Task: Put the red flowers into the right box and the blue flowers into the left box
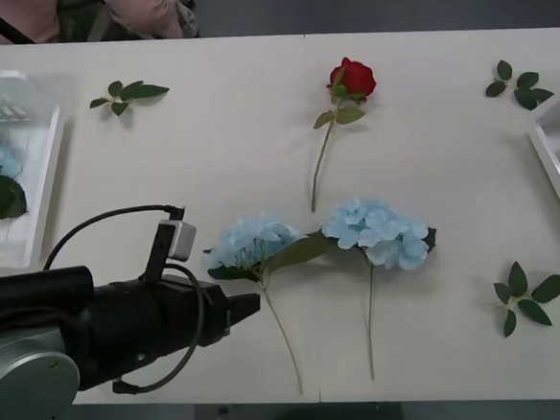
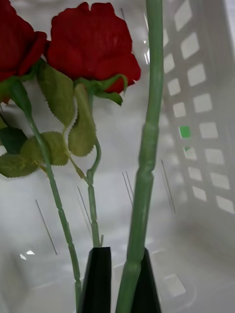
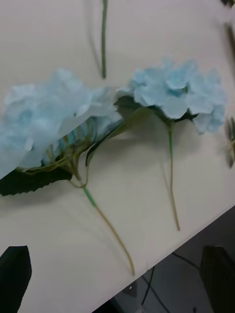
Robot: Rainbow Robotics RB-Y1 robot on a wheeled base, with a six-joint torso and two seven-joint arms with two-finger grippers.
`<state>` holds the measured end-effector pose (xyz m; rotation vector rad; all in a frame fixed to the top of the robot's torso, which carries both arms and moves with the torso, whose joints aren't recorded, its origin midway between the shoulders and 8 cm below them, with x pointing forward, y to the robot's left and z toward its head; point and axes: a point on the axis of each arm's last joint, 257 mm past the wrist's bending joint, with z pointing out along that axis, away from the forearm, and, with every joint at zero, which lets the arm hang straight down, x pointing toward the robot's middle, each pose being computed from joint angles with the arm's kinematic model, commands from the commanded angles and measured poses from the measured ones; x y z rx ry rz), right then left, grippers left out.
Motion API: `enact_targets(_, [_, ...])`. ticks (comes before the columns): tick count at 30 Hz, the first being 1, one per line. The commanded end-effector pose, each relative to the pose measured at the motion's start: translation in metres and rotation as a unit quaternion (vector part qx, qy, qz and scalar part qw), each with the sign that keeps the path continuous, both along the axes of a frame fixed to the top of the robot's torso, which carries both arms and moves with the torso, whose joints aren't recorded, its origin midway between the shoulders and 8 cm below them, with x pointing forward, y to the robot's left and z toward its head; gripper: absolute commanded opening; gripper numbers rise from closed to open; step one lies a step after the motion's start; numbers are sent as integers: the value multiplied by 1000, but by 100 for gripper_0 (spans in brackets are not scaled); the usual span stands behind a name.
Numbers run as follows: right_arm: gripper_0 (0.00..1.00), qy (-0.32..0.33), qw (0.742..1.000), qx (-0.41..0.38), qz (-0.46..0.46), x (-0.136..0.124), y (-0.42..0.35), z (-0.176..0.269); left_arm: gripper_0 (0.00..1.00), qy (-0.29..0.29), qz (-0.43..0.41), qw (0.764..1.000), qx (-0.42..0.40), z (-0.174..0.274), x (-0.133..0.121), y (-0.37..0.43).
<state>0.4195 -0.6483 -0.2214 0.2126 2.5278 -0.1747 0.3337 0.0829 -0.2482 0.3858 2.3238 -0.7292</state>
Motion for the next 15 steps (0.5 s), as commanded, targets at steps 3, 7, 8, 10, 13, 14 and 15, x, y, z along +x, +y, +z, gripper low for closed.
enact_targets(3, [100, -39, 999, -4, 21, 20, 5, 33, 100, 35, 34, 999, 18, -23, 6, 11])
enact_targets(7, [100, -43, 998, 23, 34, 22, 21, 32, 100, 54, 42, 997, 22, -42, 15, 10])
enact_targets(8, [100, -44, 998, 34, 41, 23, 28, 34, 100, 57, 43, 997, 27, -47, 19, 8])
enact_targets(10, [100, -47, 996, 57, 53, 24, 43, 39, 100, 63, 46, 996, 37, -58, 24, 6])
enact_targets(13, [100, -53, 991, 96, 79, 25, 72, 50, 100, 71, 56, 995, 44, -69, 32, 2])
enact_targets(14, [100, -55, 989, 103, 87, 26, 80, 52, 100, 73, 57, 995, 45, -71, 34, 1])
enact_targets(15, [100, -59, 987, 114, 100, 27, 93, 57, 100, 72, 62, 994, 44, -72, 41, -1])
